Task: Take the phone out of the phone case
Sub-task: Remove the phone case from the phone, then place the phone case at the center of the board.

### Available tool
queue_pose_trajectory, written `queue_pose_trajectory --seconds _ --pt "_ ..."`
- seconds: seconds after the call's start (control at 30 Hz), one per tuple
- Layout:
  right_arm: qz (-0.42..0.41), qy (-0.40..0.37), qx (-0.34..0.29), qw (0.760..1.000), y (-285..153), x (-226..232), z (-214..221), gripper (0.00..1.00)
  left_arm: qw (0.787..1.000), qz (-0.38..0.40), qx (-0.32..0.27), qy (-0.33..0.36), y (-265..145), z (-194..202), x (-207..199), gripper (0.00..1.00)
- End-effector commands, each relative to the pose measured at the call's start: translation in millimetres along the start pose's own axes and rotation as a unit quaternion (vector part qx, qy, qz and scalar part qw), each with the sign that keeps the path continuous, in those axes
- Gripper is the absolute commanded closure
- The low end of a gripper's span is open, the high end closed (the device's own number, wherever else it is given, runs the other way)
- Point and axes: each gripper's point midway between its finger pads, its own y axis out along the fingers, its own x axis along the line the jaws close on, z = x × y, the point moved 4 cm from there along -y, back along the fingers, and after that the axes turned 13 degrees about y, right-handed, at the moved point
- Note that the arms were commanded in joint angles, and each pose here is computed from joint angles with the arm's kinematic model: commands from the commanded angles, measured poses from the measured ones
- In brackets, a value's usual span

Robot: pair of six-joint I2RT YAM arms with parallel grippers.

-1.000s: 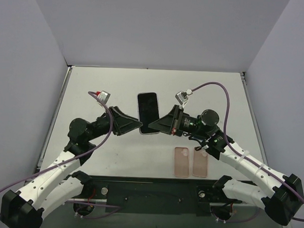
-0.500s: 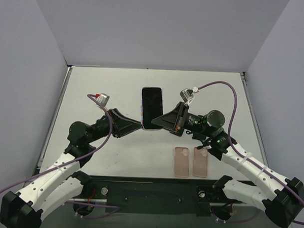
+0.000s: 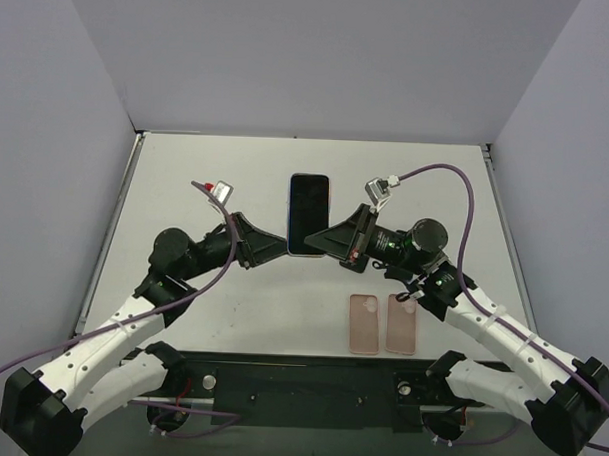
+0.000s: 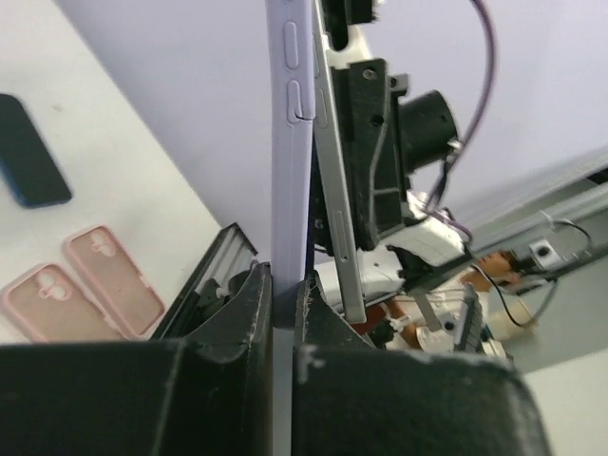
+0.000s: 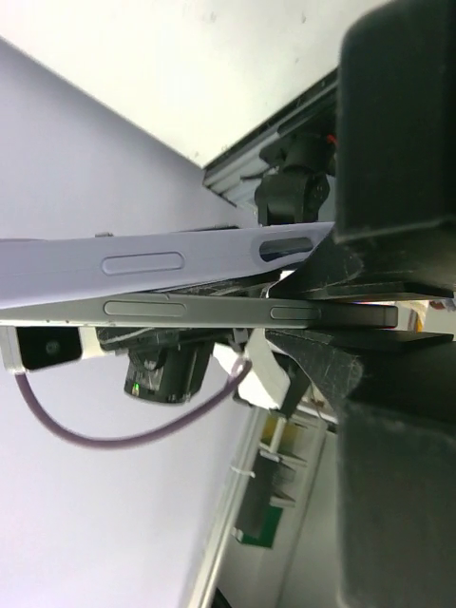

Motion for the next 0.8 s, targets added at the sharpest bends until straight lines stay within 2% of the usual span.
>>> queue_pose_trajectory --seconds 0.0,0.03,0.07,0.1,0.17,0.27,0.43,0.5,0.53,0.63,0.7,0.73,0.77 --pt "-0.008 -0.076 0.010 0.997 -11 18 7 1.00 0.989 -0.137 -0.030 0.037 1 -23 22 1.00" --pt "0.008 -0.086 0.009 0.996 -15 13 8 1.00 0.976 -0.209 -0.036 0.043 -7 -23 42 1.00" --pt "0.013 -0.090 0.009 0.996 -17 13 9 1.00 0.971 -0.228 -0.051 0.053 -12 -31 39 1.00" --pt "0.030 -0.100 0.010 0.995 -21 8 10 1.00 0.954 -0.290 -0.056 0.053 -24 -29 56 1.00" --pt "0.057 -0.115 0.007 0.992 -29 1 12 1.00 0.936 -0.339 -0.076 0.059 -38 -30 67 1.00" --pt "0.085 -0.133 -0.005 0.987 -40 -6 10 1.00 0.925 -0.367 -0.077 0.056 -48 -24 81 1.00" --pt "0.162 -0.152 -0.060 0.973 -61 -27 -8 1.00 0.947 -0.321 -0.024 0.002 -42 21 99 1.00" --pt "0.185 -0.164 -0.083 0.966 -70 -31 -16 1.00 0.957 -0.288 0.007 -0.027 -35 57 97 1.00" --pt "0.184 -0.171 -0.095 0.963 -73 -28 -20 1.00 0.955 -0.295 0.005 -0.036 -36 65 101 1.00" --pt "0.200 -0.168 -0.112 0.959 -80 -32 -28 1.00 0.950 -0.295 0.045 -0.087 -40 124 105 1.00" --pt "0.205 -0.168 -0.117 0.957 -82 -33 -31 1.00 0.944 -0.300 0.051 -0.127 -44 152 106 1.00" --pt "0.210 -0.167 -0.116 0.956 -81 -36 -33 1.00 0.940 -0.311 0.034 -0.136 -46 157 111 1.00" --pt "0.213 -0.166 -0.118 0.956 -81 -38 -34 1.00 0.940 -0.294 0.041 -0.166 -46 176 104 1.00"
